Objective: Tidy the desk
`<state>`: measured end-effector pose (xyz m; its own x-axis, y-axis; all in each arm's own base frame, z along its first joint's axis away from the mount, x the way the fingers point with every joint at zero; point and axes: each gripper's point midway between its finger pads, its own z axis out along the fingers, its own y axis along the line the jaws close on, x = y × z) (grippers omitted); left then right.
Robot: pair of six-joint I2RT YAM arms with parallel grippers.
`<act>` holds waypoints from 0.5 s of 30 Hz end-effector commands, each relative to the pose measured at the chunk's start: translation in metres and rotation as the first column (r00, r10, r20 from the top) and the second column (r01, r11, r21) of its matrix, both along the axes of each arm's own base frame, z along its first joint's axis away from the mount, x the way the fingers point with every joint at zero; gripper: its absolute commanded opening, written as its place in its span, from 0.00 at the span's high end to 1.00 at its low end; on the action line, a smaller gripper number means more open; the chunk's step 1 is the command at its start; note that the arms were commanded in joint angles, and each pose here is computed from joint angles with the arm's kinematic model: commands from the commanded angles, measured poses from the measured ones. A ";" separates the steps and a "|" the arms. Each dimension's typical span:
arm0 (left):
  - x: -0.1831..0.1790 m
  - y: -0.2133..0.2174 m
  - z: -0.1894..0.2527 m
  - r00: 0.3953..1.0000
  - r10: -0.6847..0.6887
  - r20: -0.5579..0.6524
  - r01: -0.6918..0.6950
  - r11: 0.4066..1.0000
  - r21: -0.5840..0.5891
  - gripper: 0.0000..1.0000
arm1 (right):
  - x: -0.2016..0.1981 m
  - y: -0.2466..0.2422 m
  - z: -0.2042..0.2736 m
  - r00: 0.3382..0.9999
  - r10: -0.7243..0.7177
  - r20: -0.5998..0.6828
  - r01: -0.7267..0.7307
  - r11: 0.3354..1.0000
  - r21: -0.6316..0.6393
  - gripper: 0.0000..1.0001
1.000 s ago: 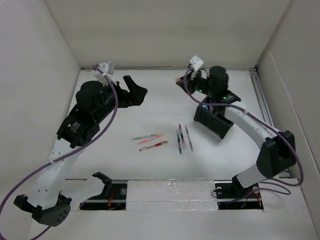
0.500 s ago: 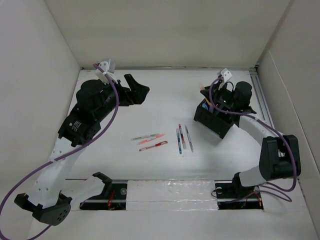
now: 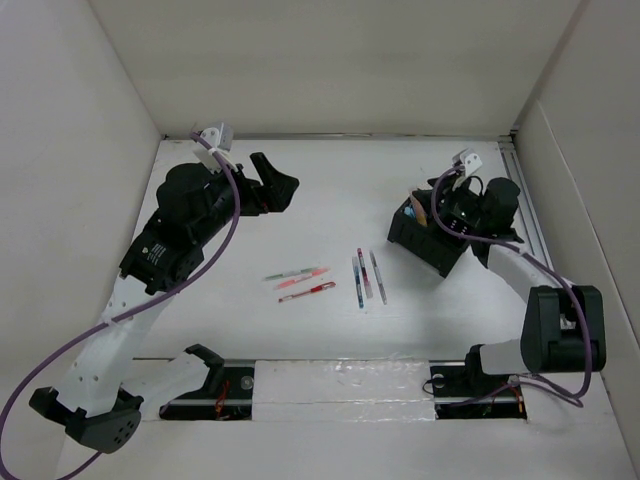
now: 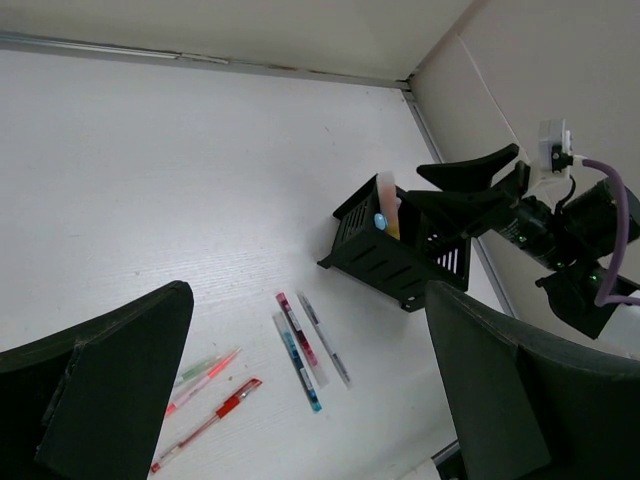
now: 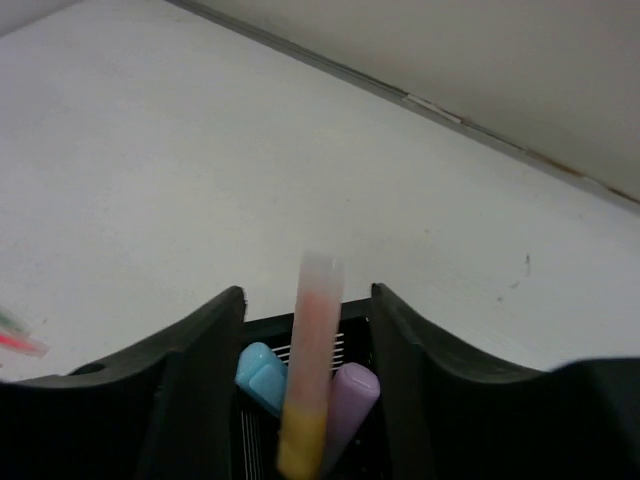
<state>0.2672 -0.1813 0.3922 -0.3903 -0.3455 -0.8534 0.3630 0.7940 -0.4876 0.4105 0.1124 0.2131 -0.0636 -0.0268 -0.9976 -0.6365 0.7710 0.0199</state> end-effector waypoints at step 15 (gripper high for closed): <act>-0.001 -0.001 0.032 0.994 -0.013 0.113 0.019 0.999 -0.045 0.07 | -0.102 0.019 0.006 0.997 -0.029 -0.070 0.004 0.942 -0.336 1.00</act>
<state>0.2684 -0.1820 0.3970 -0.3722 -0.3446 -0.8618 0.3778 0.7919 -0.4798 0.3470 0.1249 0.2771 0.0369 -0.2069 -0.9777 -0.6103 0.7700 -0.1860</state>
